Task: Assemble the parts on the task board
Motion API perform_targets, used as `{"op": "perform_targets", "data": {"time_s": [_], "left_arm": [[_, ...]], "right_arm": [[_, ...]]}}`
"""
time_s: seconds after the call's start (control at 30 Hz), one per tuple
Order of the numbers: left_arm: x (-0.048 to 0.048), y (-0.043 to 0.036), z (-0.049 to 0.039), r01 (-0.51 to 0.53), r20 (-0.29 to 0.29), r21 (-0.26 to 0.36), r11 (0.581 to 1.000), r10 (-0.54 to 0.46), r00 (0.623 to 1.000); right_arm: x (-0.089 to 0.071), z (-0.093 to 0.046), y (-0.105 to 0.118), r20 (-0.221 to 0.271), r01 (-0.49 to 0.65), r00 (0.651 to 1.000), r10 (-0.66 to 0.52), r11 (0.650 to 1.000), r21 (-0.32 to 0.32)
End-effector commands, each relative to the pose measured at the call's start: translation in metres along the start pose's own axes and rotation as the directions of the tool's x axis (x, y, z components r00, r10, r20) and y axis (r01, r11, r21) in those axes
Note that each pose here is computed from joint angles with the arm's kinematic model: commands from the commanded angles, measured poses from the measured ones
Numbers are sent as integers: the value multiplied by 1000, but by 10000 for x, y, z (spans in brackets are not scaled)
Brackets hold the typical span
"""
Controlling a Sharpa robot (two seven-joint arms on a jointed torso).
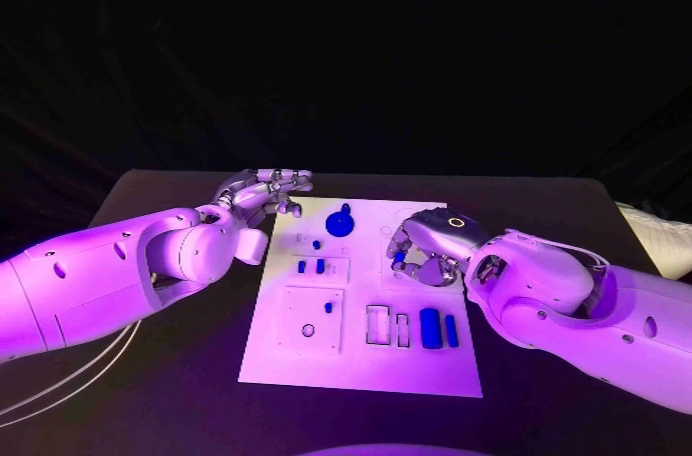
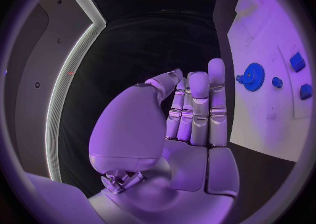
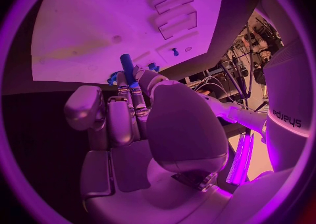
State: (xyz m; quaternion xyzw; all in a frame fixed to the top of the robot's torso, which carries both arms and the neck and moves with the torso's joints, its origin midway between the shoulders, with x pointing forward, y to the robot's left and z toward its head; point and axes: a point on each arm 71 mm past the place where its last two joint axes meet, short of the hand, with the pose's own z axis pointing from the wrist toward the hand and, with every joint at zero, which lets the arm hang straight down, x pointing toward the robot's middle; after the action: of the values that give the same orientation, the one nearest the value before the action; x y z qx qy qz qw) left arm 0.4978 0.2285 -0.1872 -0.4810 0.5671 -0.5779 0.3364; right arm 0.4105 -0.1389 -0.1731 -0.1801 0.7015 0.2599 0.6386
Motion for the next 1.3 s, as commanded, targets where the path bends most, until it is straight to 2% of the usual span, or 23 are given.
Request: {"op": "perform_targets", "data": {"time_s": [0.03,0.27,0.4,0.57,0.9,1.3], "left_arm": [[23,-5,3,2,-21,5,1000,-1,1000],[43,5,22,2,-24,4,1000,-2,1000],[65,19,37,4,-30,2,1000,-4,1000],[82,34,63,5,-32,1,1000,-5,999],[135,52,117,7,-43,1,1000,-7,999],[180,57,139,5,-53,4,1000,-5,999]], "right_arm": [[-54,-23,92,15,-32,999,32,999,-23],[-59,18,471,-1,-104,994,105,985,-140],[27,76,685,6,-126,991,130,970,-209],[160,141,862,-5,-150,988,154,955,-258],[517,278,1062,-80,-197,980,181,936,-293],[714,342,1116,-121,-203,977,174,935,-292]]}}
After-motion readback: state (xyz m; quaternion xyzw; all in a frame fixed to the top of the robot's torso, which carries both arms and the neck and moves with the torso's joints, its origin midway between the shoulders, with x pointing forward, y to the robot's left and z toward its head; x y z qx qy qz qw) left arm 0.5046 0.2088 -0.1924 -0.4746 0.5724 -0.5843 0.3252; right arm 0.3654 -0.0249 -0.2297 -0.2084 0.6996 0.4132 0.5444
